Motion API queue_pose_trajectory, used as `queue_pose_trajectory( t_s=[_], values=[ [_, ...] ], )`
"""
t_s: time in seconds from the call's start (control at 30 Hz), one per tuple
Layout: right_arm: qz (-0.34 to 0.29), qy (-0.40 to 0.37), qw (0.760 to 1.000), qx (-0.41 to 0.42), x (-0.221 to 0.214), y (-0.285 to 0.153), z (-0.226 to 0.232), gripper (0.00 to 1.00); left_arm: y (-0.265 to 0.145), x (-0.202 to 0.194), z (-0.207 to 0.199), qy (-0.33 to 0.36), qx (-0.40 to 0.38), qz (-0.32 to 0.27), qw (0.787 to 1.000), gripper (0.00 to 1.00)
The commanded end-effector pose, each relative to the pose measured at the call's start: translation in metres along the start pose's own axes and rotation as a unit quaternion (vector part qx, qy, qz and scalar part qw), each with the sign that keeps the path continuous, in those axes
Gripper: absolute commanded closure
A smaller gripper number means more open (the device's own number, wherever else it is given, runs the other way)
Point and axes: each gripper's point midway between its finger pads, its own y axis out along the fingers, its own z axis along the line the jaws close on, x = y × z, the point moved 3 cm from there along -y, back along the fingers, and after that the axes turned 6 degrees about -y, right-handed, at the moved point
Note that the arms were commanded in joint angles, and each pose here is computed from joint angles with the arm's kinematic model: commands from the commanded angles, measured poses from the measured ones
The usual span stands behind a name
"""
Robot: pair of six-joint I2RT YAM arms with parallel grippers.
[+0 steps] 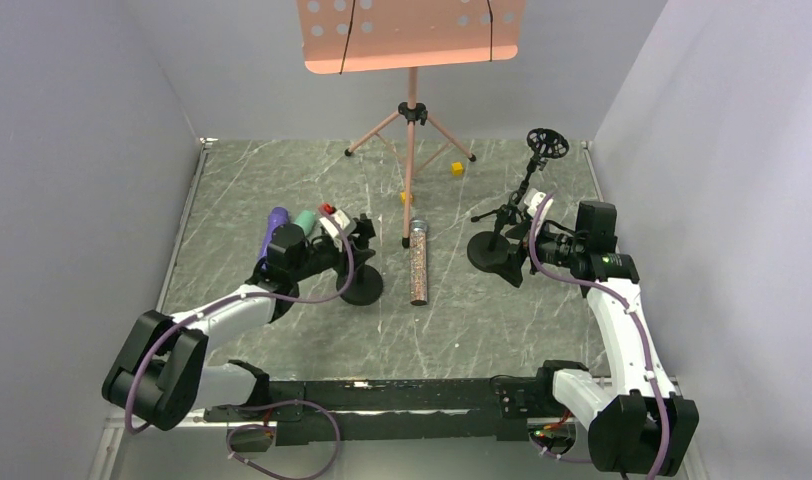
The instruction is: Attach the microphones to the stand
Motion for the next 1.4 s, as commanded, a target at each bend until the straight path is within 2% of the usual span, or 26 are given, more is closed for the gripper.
queue_pose_trajectory(
  t_s=[0.0, 0.17, 0.2, 0.37, 0.43, 0.5, 0.67, 0.77, 0.87, 1.03, 1.13, 1.23, 1.37],
  values=[
    [-0.011, -0.022, 1.000, -0.007, 0.011, 0.001, -0.008, 0.00, 0.006, 0.020, -0.027, 0.072, -0.060, -0.034, 0.995, 0.98],
    [-0.008, -0.018, 1.000, -0.010, 0.007, 0.002, -0.009, 0.00, 0.010, 0.009, -0.037, 0.076, -0.052, -0.034, 0.995, 0.94],
    [-0.008, -0.017, 1.000, -0.009, 0.007, 0.003, -0.009, 0.00, 0.009, 0.007, -0.037, 0.072, -0.049, -0.035, 0.996, 0.88],
    [-0.005, -0.011, 1.000, -0.006, 0.004, 0.004, -0.010, 0.00, -0.003, -0.004, -0.034, 0.052, -0.016, -0.038, 0.998, 0.45],
    [-0.005, -0.009, 1.000, -0.005, 0.003, 0.005, -0.010, 0.00, -0.012, -0.004, -0.034, 0.048, -0.001, -0.049, 0.998, 0.32],
    [-0.004, -0.007, 1.000, -0.004, 0.002, 0.006, -0.010, 0.00, -0.020, -0.001, -0.033, 0.047, 0.015, -0.062, 0.997, 0.25],
    [-0.003, -0.005, 1.000, 0.001, -0.001, 0.008, -0.010, 0.00, -0.045, 0.017, -0.030, 0.021, 0.071, -0.077, 0.994, 0.16],
    [-0.002, -0.005, 1.000, 0.004, -0.002, 0.008, -0.009, 0.00, -0.065, 0.033, -0.034, 0.019, 0.092, -0.098, 0.991, 0.01],
    [-0.005, -0.012, 1.000, 0.007, -0.002, 0.008, -0.008, 0.00, -0.087, 0.048, -0.036, 0.006, 0.122, -0.110, 0.986, 0.01],
    [-0.025, -0.018, 0.999, 0.026, 0.003, 0.009, 0.000, 0.00, -0.129, 0.073, -0.034, -0.058, 0.196, -0.132, 0.970, 0.01],
    [-0.025, -0.003, 0.998, 0.059, 0.011, 0.013, 0.008, 0.00, -0.141, 0.085, -0.039, -0.050, 0.199, -0.094, 0.974, 0.01],
    [0.007, -0.006, 0.995, 0.097, 0.021, 0.025, 0.020, 0.00, -0.145, 0.090, -0.034, -0.032, 0.213, -0.052, 0.975, 0.01],
    [0.031, 0.000, 0.989, 0.142, 0.029, 0.044, 0.037, 0.00, -0.144, 0.084, -0.021, -0.025, 0.236, -0.031, 0.971, 0.01]
  ],
)
